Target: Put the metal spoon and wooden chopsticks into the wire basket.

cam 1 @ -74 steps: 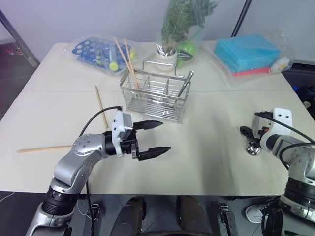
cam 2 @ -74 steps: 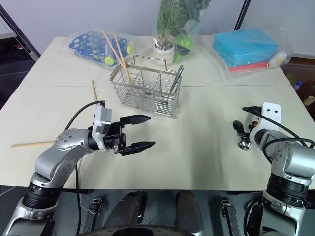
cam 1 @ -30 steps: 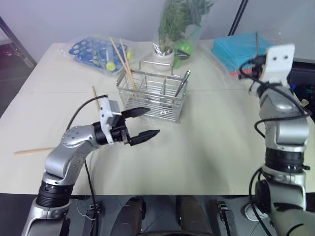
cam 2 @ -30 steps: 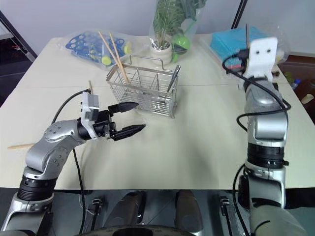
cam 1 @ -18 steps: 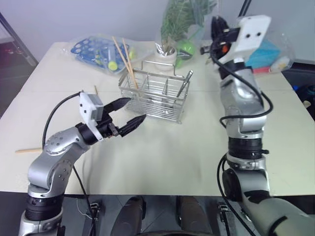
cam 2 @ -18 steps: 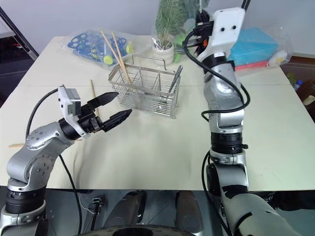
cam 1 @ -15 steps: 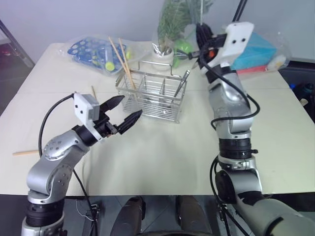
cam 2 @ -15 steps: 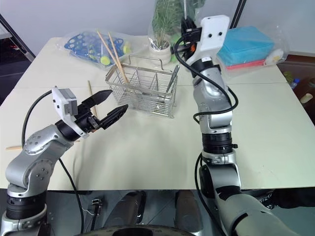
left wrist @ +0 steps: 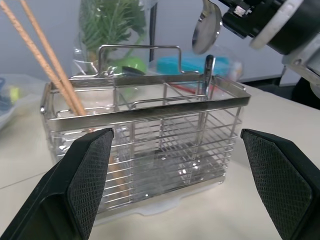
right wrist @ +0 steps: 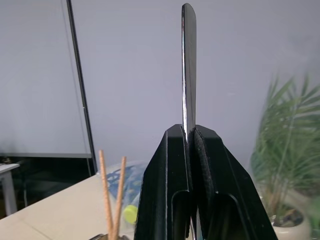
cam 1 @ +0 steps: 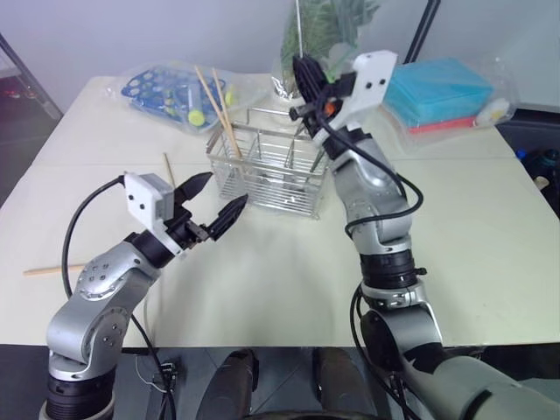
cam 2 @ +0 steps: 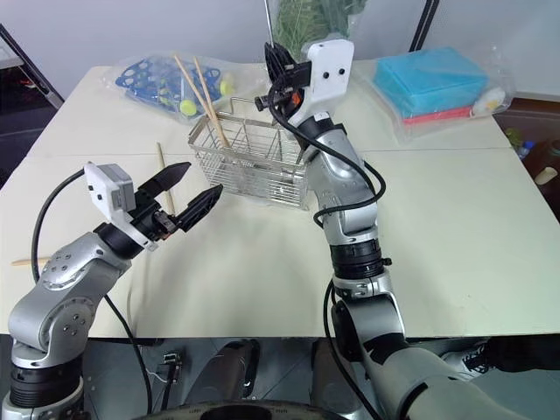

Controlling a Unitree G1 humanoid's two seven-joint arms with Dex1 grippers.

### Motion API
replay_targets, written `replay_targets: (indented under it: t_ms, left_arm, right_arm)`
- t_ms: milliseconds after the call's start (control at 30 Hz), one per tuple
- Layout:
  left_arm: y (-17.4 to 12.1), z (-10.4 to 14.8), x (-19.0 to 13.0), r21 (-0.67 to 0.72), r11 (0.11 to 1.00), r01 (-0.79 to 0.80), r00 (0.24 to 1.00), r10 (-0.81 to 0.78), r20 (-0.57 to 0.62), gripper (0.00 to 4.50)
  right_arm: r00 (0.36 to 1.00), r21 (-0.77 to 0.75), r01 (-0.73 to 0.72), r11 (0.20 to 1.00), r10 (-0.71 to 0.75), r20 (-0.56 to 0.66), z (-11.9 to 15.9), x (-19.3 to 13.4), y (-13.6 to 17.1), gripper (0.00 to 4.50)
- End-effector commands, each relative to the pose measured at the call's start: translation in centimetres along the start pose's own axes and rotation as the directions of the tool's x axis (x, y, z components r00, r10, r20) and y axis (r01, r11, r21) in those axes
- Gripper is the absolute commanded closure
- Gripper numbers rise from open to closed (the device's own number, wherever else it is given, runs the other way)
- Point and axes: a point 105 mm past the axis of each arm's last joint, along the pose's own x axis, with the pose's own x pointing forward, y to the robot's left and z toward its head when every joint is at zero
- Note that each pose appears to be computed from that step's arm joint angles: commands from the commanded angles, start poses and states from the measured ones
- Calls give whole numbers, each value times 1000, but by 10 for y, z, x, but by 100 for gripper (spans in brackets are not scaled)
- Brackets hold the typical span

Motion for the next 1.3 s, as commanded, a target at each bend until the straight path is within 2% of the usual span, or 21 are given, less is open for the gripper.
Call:
replay_targets:
  t_ms: [33,367,633,1100,1300]
  left_arm:
    - [-6,17,1,43,999,12,999,-14,46,19]
    - [-6,23,7,49,999,20,999,-22,46,19]
    - [-9,25,3,46,995,89,996,-90,22,19]
    - [-9,8,-9,56,990,129,987,-123,-101,19]
    - [-8,6,-10,52,991,121,988,-116,-100,19]
  right_arm:
    - [999,15,-22,1000,21,45,11,-1,7,446]
    - [1000,21,14,1000,-15,10,3,-13,-1,446]
    - [1000,21,24,999,-24,6,2,-14,-3,446]
    - [999,23,32,999,-33,3,1,-14,-4,446]
    - [999,26,32,999,-32,2,0,-15,-3,446]
